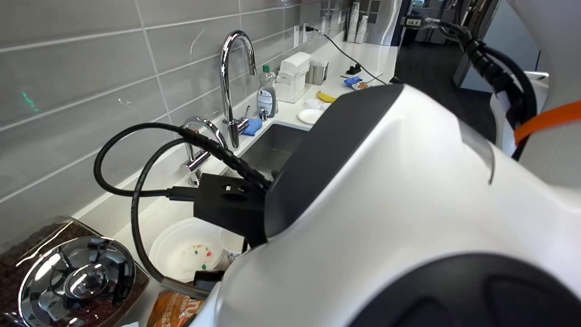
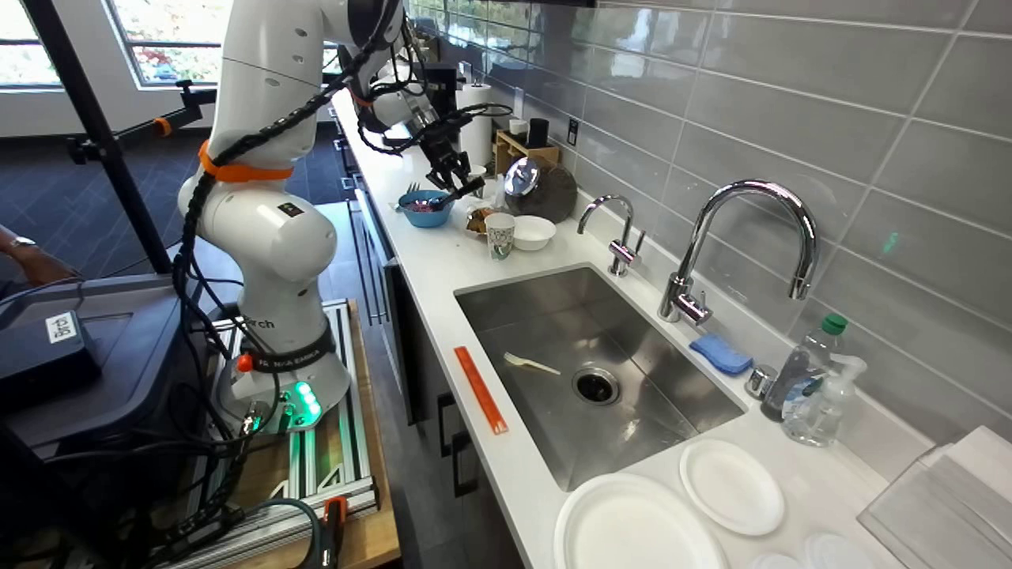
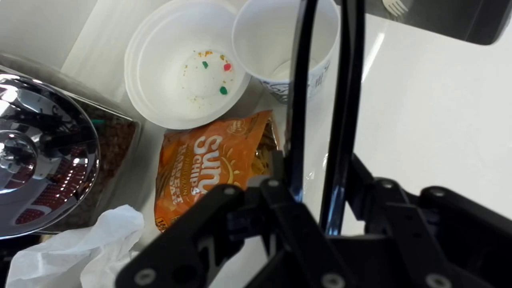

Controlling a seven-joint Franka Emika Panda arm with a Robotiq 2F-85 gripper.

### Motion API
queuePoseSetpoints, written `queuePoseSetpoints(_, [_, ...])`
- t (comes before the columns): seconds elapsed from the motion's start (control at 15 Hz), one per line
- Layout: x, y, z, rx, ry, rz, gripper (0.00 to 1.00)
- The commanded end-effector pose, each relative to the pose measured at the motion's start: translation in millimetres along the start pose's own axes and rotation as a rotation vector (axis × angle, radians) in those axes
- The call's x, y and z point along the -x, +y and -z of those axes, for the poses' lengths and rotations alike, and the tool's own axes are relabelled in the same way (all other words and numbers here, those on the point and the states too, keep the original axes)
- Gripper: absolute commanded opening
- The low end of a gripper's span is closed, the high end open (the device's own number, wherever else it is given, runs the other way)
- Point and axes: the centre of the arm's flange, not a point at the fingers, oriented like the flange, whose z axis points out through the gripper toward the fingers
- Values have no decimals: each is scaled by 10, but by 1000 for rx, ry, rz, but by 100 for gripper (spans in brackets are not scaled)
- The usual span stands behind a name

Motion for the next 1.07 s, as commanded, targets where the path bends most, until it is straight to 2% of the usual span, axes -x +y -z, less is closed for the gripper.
queuePoseSetpoints(0.0, [-99,17,18,10,-37,14,55])
queuePoseSetpoints(0.13, [-109,19,19,8,-36,15,69])
queuePoseSetpoints(0.27, [-115,21,21,9,-35,15,70])
queuePoseSetpoints(0.33, [-121,22,19,8,-35,15,62])
queuePoseSetpoints(0.4, [-126,23,19,7,-35,15,43])
queuePoseSetpoints(0.6, [-138,30,20,5,-41,16,22])
queuePoseSetpoints(0.67, [-140,33,25,4,-44,16,21])
queuePoseSetpoints(0.73, [-143,32,26,2,-48,16,31])
queuePoseSetpoints(0.87, [-145,31,30,-5,-63,16,36])
queuePoseSetpoints(1.0, [-152,38,52,-9,-80,17,45])
